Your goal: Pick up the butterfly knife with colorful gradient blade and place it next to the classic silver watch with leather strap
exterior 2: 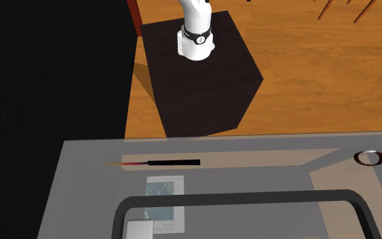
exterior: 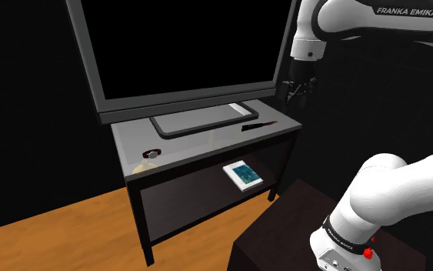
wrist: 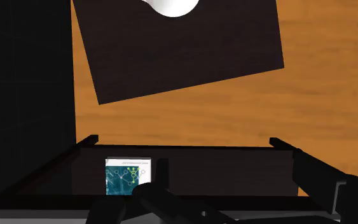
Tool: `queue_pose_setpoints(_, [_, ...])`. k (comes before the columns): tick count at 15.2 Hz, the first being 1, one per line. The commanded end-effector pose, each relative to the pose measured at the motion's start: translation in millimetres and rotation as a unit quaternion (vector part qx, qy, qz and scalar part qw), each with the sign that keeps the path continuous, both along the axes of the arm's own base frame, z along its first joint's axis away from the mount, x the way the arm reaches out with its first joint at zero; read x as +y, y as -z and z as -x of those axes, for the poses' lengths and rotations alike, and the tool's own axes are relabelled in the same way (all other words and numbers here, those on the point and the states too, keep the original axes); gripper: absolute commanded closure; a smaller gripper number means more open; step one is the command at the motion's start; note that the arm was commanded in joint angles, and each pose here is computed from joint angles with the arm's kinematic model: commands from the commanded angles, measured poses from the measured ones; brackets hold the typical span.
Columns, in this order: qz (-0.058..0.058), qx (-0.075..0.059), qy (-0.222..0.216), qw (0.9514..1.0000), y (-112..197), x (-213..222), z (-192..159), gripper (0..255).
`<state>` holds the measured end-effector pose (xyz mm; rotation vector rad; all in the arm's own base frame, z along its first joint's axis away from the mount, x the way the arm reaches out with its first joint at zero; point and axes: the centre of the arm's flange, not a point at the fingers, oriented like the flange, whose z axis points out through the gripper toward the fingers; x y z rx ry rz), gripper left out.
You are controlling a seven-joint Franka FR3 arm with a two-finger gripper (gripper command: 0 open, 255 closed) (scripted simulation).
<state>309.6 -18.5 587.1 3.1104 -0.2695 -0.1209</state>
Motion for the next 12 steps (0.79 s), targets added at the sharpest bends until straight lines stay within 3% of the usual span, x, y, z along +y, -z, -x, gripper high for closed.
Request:
queue_pose_setpoints(1, [0.0,0.0,0.0,1.0,0,0,0,0])
queue_pose_setpoints(3, [-0.005,-0.005,-0.045,0.999,13,-23,-2,0])
queue_pose_setpoints(6, [-0.012,-0.012,-0.113,0.9935,33,-57,-9,0])
queue_pose_setpoints(9, [-0.018,-0.02,-0.18,0.9833,53,-89,-20,0])
queue_pose_setpoints(12, [-0.025,-0.027,-0.246,0.9685,73,-119,-36,0])
